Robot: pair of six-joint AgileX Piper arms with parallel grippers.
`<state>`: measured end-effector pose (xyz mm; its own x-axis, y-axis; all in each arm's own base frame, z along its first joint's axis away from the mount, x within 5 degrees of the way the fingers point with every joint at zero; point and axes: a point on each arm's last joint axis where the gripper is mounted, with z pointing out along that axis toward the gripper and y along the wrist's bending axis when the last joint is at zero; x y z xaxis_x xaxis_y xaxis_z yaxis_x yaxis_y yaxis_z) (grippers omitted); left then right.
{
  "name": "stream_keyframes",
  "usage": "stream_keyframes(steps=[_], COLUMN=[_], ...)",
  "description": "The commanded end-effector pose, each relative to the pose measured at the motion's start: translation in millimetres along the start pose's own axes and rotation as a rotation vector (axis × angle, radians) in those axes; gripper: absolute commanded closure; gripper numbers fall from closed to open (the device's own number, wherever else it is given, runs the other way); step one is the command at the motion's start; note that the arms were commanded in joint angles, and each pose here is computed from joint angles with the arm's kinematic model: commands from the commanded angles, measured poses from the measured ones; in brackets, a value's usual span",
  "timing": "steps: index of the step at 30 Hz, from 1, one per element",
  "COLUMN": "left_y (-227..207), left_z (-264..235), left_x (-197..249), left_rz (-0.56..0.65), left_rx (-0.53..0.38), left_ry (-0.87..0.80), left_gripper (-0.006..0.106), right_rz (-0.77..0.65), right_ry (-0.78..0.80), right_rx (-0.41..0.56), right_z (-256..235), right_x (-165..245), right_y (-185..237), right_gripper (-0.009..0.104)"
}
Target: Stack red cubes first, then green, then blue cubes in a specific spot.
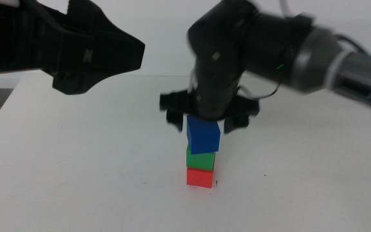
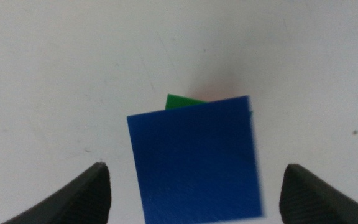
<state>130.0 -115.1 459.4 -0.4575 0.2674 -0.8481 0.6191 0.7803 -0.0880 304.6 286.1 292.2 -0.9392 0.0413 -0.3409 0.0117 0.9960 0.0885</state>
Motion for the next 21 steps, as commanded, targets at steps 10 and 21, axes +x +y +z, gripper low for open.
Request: stream_keyframes(steps=[10, 21], left_y=[0.0, 0.0], left_z=[-0.6, -0.6], left_x=[-0.7, -0.7], left_rz=[0.006, 0.006], left_rx=[-0.002, -0.002], left_ry=[-0.017, -0.017], left_gripper=[0.007, 0.007], right_rz=[-0.019, -0.113], right_ry=[-0.245, -0.523], right_rx=[-0.022, -0.060], right_z=[-131.4, -120.3], right_x=[-1.3, 90.2], right_y=[-128.3, -211.3], right_gripper=[0.008, 0.008])
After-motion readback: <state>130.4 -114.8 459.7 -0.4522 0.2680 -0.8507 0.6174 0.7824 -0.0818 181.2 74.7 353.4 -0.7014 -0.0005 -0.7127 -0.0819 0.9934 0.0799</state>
